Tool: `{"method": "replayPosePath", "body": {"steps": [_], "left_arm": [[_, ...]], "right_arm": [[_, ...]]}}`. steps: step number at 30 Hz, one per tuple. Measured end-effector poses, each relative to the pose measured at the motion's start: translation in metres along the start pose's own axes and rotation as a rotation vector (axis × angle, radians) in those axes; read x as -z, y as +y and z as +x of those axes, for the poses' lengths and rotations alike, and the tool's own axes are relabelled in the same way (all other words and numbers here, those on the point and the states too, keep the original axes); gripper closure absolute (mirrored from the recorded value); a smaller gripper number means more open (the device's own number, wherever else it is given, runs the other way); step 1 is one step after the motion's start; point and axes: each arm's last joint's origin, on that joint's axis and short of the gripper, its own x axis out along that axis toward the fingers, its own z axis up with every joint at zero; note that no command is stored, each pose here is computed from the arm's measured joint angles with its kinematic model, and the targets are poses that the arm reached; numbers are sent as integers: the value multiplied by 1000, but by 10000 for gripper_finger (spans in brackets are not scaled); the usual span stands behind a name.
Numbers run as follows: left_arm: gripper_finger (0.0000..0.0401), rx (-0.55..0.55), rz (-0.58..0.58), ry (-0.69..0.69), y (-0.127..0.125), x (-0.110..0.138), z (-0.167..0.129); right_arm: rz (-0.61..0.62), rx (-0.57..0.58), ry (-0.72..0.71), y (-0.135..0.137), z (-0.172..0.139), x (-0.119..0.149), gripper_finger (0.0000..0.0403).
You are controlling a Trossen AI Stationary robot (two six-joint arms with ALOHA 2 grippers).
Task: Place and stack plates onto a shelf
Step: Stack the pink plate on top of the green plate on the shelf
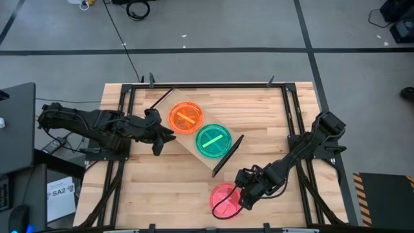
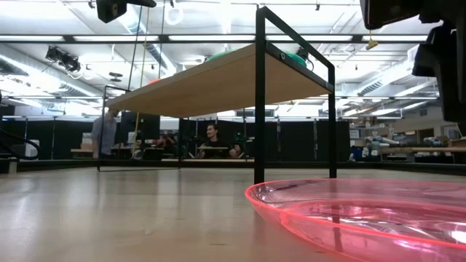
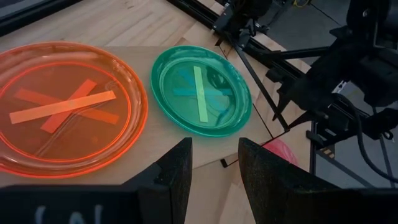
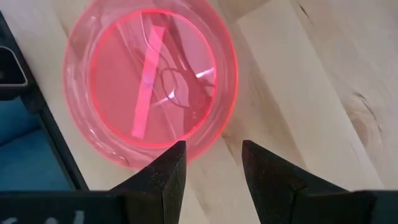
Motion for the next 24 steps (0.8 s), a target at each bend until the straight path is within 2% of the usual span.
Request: {"method": "replayPosePath", "body": {"steps": [24], "left_arm": [[264, 3, 1, 3, 0, 0, 0]], "right_arm": [[0, 54, -5, 4, 37, 3, 240]]}}
